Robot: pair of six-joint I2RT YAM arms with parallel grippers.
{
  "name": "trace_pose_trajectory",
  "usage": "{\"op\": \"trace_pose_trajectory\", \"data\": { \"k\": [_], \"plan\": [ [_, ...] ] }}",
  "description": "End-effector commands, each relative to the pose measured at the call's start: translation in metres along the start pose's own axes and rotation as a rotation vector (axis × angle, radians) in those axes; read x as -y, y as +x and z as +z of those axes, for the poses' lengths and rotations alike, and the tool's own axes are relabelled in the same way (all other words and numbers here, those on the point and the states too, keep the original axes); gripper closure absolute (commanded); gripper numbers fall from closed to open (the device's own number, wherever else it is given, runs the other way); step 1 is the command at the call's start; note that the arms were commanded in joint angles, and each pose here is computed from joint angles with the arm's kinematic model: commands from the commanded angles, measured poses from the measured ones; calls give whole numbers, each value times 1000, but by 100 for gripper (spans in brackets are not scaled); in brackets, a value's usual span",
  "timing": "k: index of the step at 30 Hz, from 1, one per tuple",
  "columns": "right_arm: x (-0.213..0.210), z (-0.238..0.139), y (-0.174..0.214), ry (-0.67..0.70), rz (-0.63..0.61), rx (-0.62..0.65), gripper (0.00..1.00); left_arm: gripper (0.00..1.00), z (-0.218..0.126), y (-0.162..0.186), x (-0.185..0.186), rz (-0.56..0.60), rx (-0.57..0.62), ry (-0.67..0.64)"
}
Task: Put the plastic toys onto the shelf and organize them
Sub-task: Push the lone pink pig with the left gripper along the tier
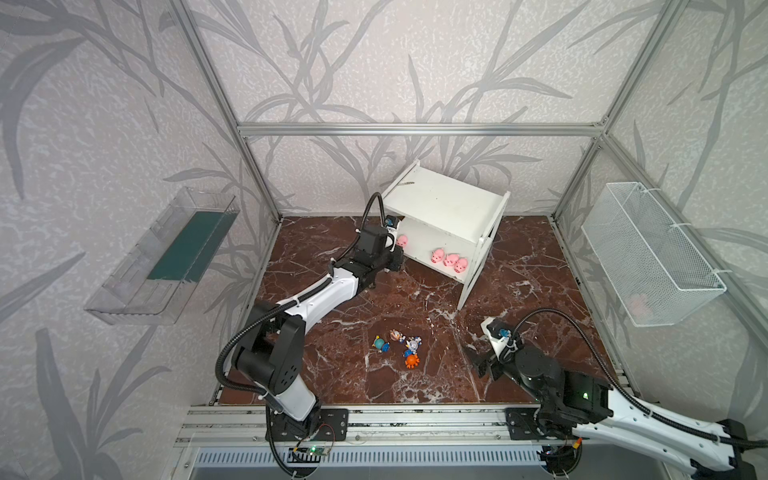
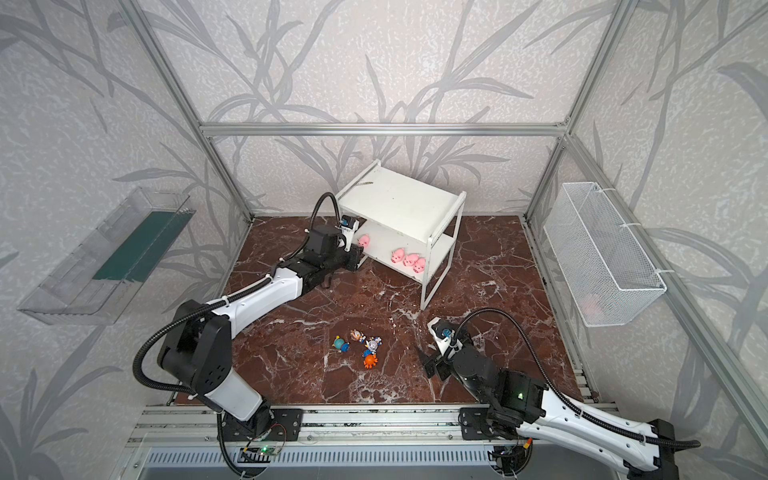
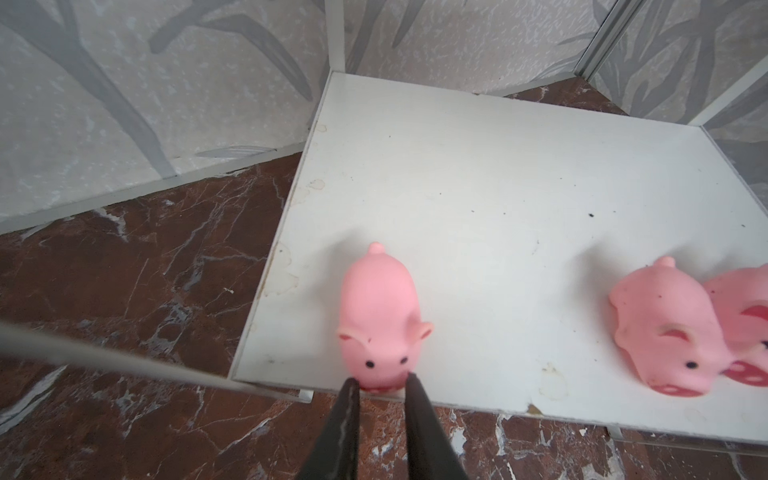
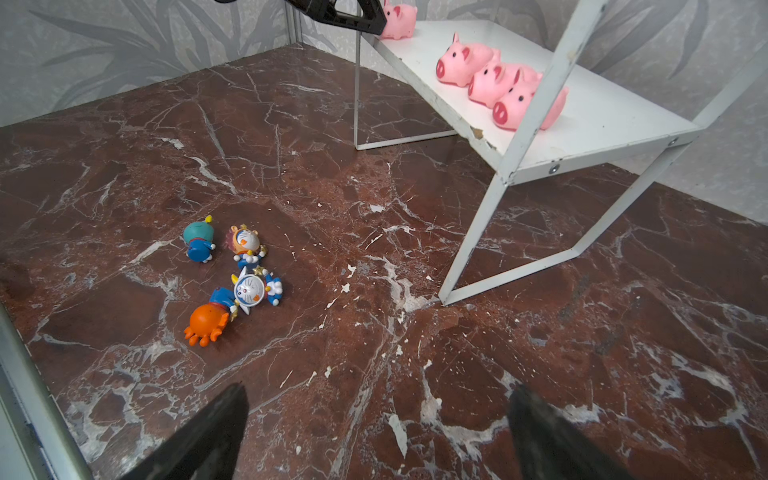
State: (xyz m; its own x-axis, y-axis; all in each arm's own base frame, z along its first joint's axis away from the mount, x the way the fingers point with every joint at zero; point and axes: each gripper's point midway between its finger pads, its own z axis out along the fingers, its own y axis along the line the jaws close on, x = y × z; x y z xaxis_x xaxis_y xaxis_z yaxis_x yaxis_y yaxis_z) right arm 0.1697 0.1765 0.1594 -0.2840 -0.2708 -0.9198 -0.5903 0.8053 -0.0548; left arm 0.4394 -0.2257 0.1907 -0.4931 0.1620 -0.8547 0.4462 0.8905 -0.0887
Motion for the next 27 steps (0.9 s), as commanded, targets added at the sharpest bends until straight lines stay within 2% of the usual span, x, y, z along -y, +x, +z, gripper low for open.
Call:
{"op": "trace_pose_trajectory", "data": {
  "k": [1,11,18,27],
  "plan": [
    [2,2,-1,14,-4,14,3,78,2,-11,8,3,16,51],
    [2,2,0,16,-5,14,3,79,3,-10,16,-3,11,62],
    [2,1,-1,14,-2,16,3,60,4,-11,4,-44,15,-7],
    [3,1,1,17,1,17,3,56,8,-16,1,-61,53,-35]
  ]
}}
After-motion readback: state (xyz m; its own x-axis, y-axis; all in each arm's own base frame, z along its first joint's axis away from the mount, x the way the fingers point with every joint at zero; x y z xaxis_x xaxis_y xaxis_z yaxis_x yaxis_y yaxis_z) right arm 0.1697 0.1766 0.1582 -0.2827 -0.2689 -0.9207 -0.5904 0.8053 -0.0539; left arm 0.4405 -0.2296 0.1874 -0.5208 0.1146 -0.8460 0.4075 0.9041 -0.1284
